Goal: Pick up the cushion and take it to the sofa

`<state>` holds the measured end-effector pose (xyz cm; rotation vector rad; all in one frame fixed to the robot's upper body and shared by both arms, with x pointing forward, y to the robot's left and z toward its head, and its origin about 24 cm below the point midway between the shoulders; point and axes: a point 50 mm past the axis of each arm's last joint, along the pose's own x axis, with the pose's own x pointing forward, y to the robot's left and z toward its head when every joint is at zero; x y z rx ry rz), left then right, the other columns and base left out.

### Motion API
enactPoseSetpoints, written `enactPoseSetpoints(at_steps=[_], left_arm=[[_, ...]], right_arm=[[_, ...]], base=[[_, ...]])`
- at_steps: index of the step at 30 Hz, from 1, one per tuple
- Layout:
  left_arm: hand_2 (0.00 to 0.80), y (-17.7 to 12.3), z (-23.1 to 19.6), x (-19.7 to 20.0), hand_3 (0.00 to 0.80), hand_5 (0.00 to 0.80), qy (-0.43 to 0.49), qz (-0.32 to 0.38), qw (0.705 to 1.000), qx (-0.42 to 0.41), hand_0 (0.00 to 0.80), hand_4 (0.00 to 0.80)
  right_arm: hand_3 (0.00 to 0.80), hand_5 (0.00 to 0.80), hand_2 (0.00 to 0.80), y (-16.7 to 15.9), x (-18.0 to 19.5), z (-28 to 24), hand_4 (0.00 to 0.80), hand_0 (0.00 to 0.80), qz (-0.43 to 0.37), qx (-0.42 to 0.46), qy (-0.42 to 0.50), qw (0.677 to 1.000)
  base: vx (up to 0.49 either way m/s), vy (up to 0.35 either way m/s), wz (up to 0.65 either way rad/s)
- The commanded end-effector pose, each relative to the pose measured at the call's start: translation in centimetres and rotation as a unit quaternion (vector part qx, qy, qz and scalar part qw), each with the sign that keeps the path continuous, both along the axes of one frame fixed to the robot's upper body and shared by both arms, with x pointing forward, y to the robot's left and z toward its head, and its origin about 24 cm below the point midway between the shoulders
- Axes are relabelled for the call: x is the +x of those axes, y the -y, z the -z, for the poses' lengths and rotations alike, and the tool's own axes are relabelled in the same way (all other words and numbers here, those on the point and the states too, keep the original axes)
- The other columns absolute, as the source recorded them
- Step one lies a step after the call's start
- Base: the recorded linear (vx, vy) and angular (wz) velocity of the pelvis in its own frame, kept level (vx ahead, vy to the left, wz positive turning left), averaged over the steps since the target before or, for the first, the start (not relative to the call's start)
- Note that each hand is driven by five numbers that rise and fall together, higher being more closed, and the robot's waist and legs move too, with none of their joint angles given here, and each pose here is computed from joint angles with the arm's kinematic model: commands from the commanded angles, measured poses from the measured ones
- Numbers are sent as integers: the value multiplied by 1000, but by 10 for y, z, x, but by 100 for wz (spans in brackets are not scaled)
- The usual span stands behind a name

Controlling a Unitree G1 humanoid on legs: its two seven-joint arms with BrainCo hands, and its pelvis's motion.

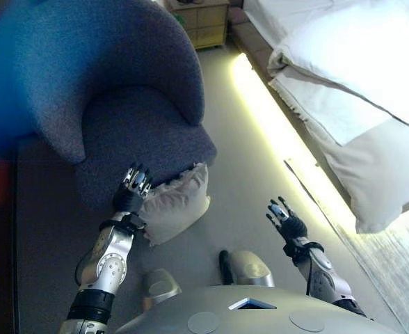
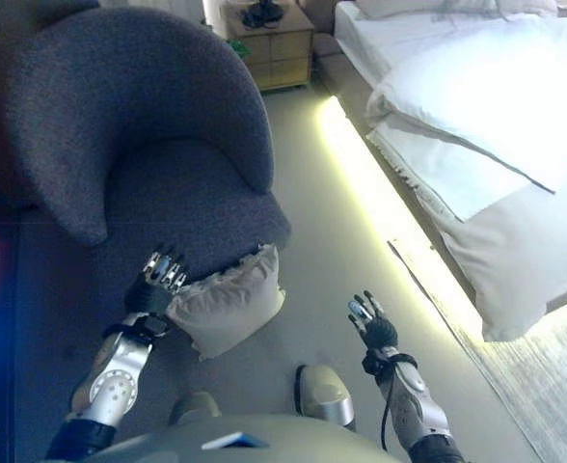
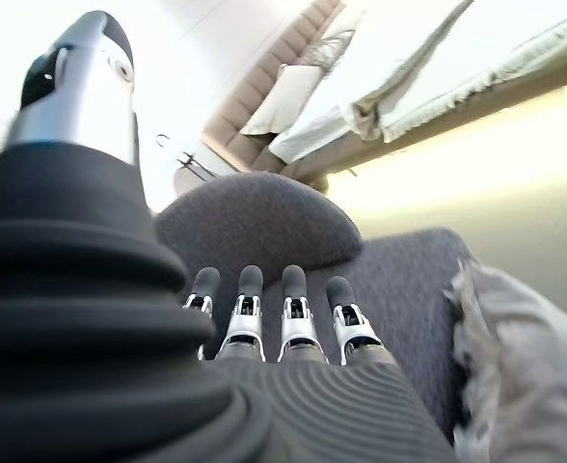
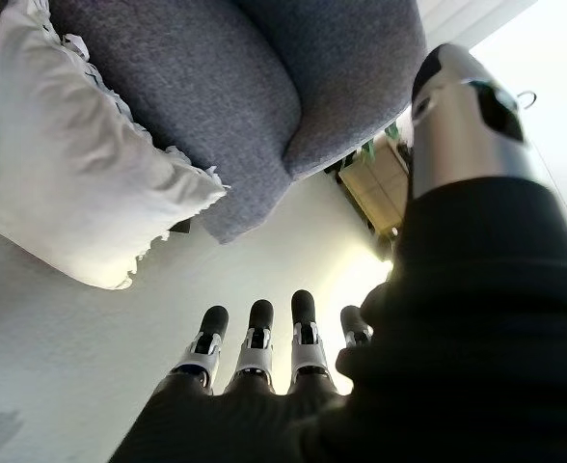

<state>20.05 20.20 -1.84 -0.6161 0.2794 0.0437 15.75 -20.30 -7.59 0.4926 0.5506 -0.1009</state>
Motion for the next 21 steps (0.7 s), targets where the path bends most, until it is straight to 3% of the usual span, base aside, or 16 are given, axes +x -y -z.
enactPoseSetpoints(at_steps=[1, 6, 21], left_arm=[[0, 2, -14, 0, 0, 0, 42, -5, 999, -4, 0, 0], [0, -2, -8, -14, 0, 0, 39, -28, 999, -8, 0, 0], [0, -6, -13, -3, 0, 0, 50, -11, 999, 5, 0, 0]], right_arm=[[0, 0, 0, 8, 5, -18, 0, 0, 25, -5, 61, 998], [0, 0, 0, 11, -2, -18, 0, 0, 21, 0, 67, 998], [0, 0, 0, 9, -2, -20, 0, 0, 66, 22, 71, 995]], base=[[246, 155, 39], [269, 104, 37], [186, 154, -13]])
